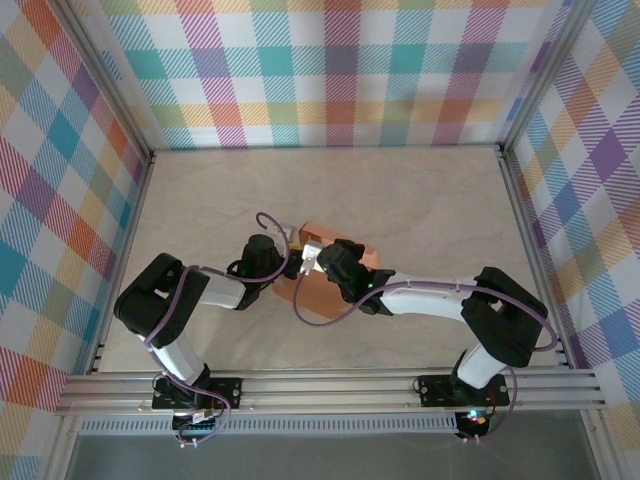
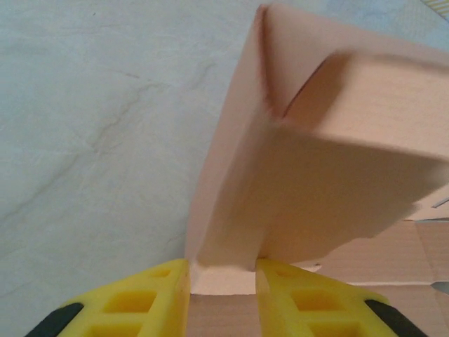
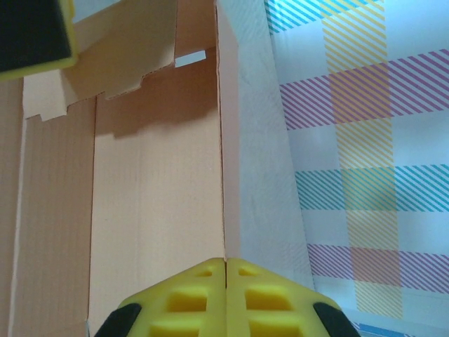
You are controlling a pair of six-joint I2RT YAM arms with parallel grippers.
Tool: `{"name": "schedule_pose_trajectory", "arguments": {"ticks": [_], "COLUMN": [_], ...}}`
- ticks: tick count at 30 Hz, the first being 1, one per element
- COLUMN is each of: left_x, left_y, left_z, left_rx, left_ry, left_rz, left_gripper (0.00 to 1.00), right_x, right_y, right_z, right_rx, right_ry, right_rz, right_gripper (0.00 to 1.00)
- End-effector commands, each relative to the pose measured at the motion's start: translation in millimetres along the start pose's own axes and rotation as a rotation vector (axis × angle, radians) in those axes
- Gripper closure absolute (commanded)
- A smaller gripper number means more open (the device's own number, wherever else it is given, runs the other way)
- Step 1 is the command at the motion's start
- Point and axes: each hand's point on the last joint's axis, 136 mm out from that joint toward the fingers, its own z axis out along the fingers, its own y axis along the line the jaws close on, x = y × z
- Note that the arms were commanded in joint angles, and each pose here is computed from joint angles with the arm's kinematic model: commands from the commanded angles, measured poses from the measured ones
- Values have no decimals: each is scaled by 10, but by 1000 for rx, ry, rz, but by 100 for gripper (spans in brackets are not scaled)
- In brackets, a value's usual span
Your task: Fold the paper box
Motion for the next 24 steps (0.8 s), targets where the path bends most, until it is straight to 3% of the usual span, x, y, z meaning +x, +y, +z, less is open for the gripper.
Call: {"name": "schedule_pose_trajectory", "arguments": {"ticks": [1,24], "left_x": [54,65], "left_y": [102,168], "left_z": [7,107], "left_rx": [-22,-19], "left_ry": [-4,-2], "left_rz": [-30,-63], "left_gripper": [70,71], "right_x": [-62,-119], "right_y": [32,248], "right_z": [25,89], "right_rx": [-14,-3], "right_ry": [-3,-12], "right_rz": [11,-77], "right_gripper": [100,100]}}
